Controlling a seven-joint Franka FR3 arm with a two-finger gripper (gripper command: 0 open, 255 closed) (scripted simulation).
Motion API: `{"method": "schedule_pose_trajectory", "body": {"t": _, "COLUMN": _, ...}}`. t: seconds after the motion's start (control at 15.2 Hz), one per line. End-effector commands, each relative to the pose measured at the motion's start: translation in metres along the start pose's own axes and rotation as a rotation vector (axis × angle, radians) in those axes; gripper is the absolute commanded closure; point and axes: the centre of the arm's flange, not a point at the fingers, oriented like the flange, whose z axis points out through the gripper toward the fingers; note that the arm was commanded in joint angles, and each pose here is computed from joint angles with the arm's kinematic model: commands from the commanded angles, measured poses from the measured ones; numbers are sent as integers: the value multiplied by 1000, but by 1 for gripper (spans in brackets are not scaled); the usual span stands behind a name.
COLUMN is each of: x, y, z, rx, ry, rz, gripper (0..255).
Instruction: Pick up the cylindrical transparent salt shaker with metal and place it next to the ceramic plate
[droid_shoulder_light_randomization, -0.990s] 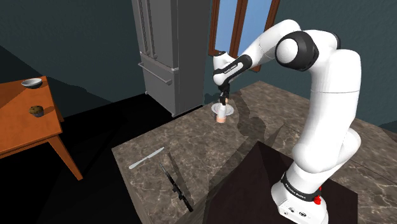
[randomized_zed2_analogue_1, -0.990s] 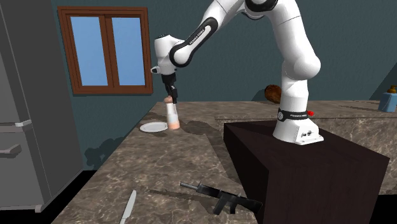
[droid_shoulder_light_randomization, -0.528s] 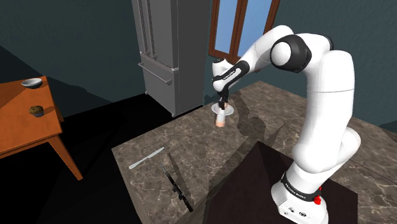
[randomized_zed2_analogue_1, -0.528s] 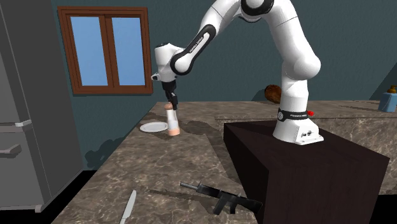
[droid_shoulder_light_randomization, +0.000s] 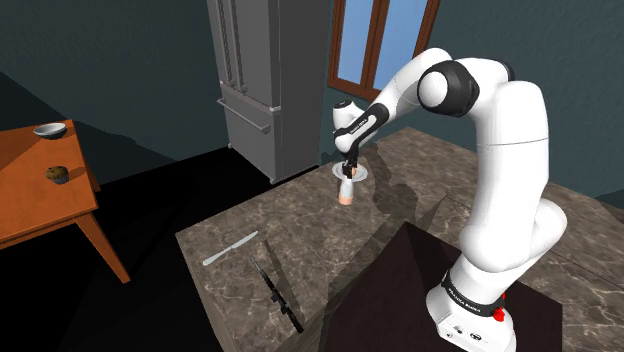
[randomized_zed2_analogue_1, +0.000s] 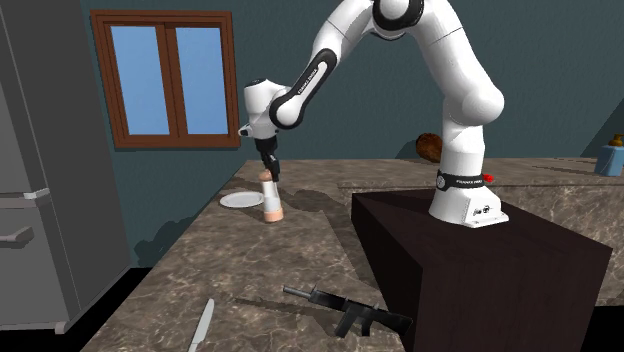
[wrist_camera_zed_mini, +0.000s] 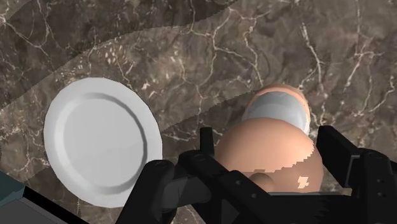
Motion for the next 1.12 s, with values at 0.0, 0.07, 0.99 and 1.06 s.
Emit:
{"method": "schedule_pose_trajectory", "body": {"t": 0.0, "x": 0, "y": 0, "z": 1, "rx": 0, "ry": 1, "rz": 0, "gripper": 255}}
{"method": "schedule_pose_trajectory", "body": {"t": 0.07, "x": 0, "y": 0, "z": 1, "rx": 0, "ry": 1, "rz": 0, "gripper": 255}}
{"method": "schedule_pose_trajectory", "body": {"t": 0.99, "x": 0, "y": 0, "z": -49, "rx": 0, "ry": 1, "rz": 0, "gripper": 0}}
{"method": "schedule_pose_trajectory", "body": {"t": 1.06, "x": 0, "y": 0, "z": -49, "rx": 0, "ry": 1, "rz": 0, "gripper": 0}}
